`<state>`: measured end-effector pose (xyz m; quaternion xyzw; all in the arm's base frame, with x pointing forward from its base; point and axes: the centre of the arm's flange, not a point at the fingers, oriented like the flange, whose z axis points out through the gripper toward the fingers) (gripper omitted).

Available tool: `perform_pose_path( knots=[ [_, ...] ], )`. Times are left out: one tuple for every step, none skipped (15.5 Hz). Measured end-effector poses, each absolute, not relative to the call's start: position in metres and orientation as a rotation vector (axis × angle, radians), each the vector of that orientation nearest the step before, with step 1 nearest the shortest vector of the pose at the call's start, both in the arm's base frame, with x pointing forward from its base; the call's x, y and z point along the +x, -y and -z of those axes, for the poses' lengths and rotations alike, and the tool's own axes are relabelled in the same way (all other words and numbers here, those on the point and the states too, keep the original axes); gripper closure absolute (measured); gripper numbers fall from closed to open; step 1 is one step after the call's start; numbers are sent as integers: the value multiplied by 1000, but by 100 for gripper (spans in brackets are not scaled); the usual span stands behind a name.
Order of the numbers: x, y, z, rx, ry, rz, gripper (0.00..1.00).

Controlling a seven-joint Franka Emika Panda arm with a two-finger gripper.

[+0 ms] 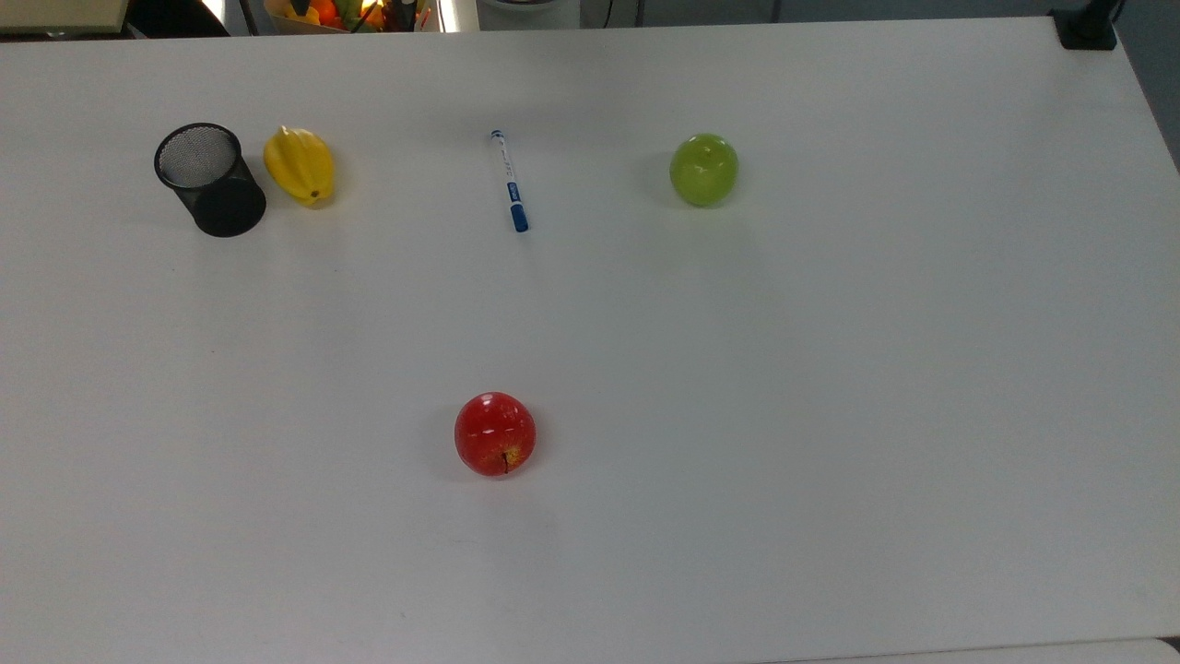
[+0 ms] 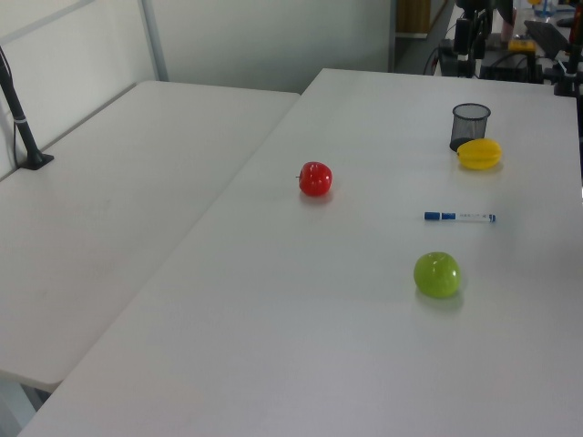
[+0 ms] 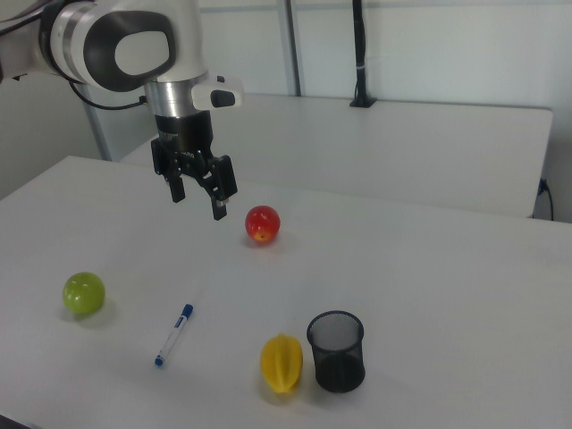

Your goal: Take marker pen

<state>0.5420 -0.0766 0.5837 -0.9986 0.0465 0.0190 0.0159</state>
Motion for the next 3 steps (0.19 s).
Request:
perform_pose_path(
  knots=[
    [542,77,-584,-3106,-145,-59,0],
    [542,77,-584,-3106,-145,-59,0],
    [542,77,-584,-3106,-144,-59,0]
  ],
)
